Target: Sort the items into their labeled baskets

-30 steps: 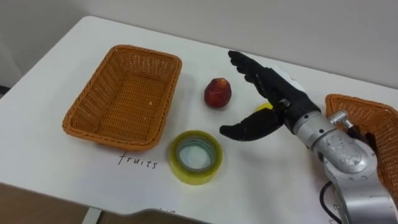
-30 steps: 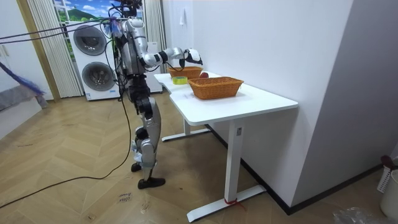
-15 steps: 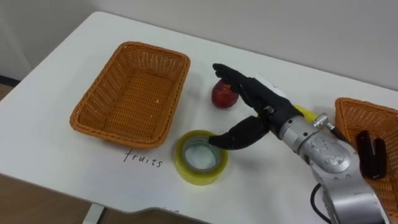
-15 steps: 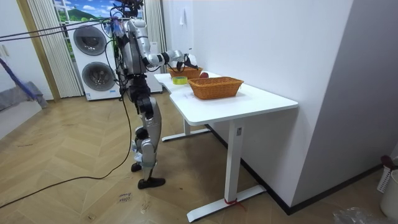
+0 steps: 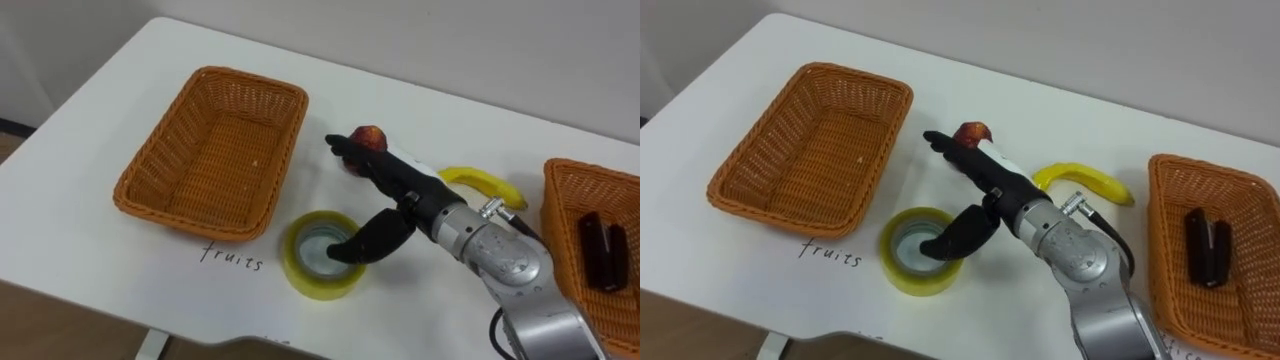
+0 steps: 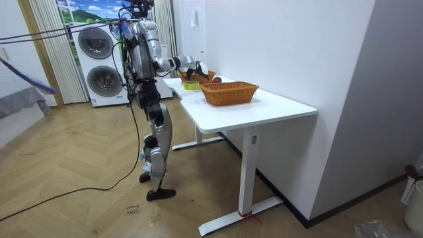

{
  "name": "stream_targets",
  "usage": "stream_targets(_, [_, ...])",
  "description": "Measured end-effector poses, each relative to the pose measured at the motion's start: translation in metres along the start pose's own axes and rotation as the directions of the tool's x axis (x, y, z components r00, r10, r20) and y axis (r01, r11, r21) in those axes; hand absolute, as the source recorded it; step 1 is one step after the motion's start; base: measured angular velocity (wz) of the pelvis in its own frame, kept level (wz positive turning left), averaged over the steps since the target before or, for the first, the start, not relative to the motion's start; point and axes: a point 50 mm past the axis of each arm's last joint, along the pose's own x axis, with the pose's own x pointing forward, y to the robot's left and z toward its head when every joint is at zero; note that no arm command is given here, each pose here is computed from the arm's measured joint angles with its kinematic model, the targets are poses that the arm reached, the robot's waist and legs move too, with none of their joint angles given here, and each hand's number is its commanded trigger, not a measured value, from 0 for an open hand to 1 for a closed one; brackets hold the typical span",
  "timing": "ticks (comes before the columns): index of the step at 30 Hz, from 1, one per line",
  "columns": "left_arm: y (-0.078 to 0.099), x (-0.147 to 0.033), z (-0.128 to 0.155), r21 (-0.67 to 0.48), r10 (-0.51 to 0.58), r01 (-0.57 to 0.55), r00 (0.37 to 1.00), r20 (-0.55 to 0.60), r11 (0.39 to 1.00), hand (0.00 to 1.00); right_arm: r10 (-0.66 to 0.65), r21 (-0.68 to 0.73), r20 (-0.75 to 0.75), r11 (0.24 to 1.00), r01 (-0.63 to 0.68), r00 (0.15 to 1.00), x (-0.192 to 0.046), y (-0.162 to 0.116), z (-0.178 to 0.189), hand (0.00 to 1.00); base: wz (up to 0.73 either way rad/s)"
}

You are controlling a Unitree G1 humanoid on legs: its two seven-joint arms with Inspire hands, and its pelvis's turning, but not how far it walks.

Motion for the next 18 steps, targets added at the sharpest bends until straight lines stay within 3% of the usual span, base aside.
stream_targets(18, [0.0, -0.0005, -0.0069, 0.007, -0.014, 0.014, 0.999, -0.039, 1.0, 0.0, 0.008, -0.023, -0.049, 1.0, -0.009, 0.999, -0.0004, -0.0002, -0.004, 0.0, 0.0])
